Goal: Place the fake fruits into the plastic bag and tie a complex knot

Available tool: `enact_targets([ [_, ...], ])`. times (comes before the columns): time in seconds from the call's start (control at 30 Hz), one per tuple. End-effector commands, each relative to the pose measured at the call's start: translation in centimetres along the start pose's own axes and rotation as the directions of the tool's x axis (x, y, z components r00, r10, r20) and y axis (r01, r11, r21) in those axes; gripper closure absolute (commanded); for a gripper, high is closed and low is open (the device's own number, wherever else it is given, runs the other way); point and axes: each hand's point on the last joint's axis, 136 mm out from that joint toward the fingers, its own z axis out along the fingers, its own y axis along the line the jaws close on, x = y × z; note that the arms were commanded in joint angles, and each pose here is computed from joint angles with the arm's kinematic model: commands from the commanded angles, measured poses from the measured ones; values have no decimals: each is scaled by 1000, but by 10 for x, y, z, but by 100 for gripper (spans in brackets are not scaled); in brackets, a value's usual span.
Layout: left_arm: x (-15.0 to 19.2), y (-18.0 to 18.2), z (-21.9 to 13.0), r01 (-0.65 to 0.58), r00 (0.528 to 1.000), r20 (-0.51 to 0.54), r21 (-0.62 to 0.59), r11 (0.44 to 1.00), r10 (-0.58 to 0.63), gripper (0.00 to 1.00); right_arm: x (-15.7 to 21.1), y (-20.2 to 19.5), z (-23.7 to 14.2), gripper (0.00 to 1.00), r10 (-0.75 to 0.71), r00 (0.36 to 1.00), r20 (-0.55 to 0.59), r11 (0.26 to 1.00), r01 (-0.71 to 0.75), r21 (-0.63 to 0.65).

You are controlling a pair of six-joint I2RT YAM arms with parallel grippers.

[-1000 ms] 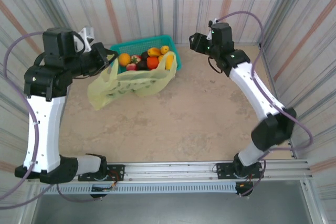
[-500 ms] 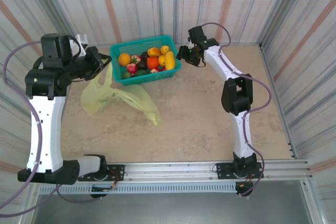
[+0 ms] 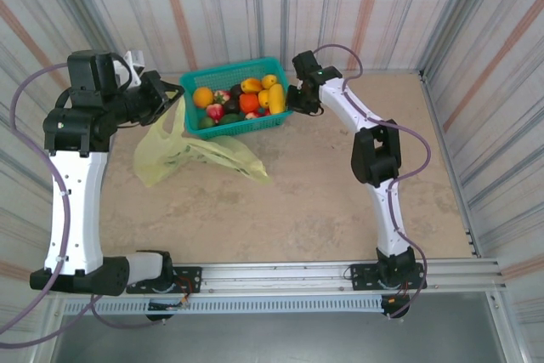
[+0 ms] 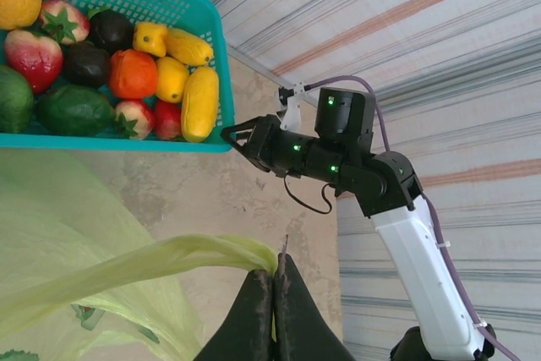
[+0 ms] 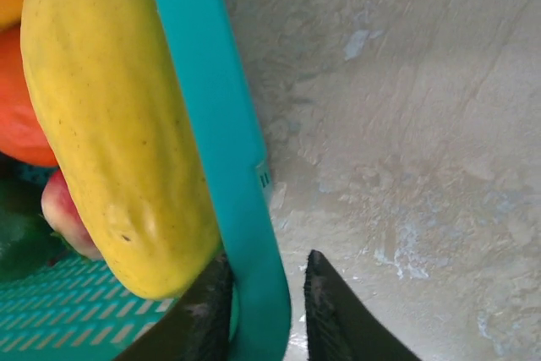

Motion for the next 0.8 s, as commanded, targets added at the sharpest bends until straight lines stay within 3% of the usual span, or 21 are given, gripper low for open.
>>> enact_targets([
  [0.0,-3,-6,0,1,1000,5,32,999,-1,100,18,-51,-1,81,120,992,-40,974,-110,197],
  [0.2,-6,-10,-3,-4,1000,16,40,999,4,100,43,-103,-35,96,403,915,29,886,-398,239],
  [0.3,-8,-11,-1,4,1000,14,48,999,-4,100,64,-134,-56,96,498,866,51,831,-493,260],
  [0.5,-9,-15,6,36,999,-7,69,997,-35,100,117,-194,-107,92,502,862,73,799,-495,342],
  [0.77,-7,-31,19,25,998,-51,101,995,-20,100,194,-241,-161,90,455,888,72,786,-438,436],
])
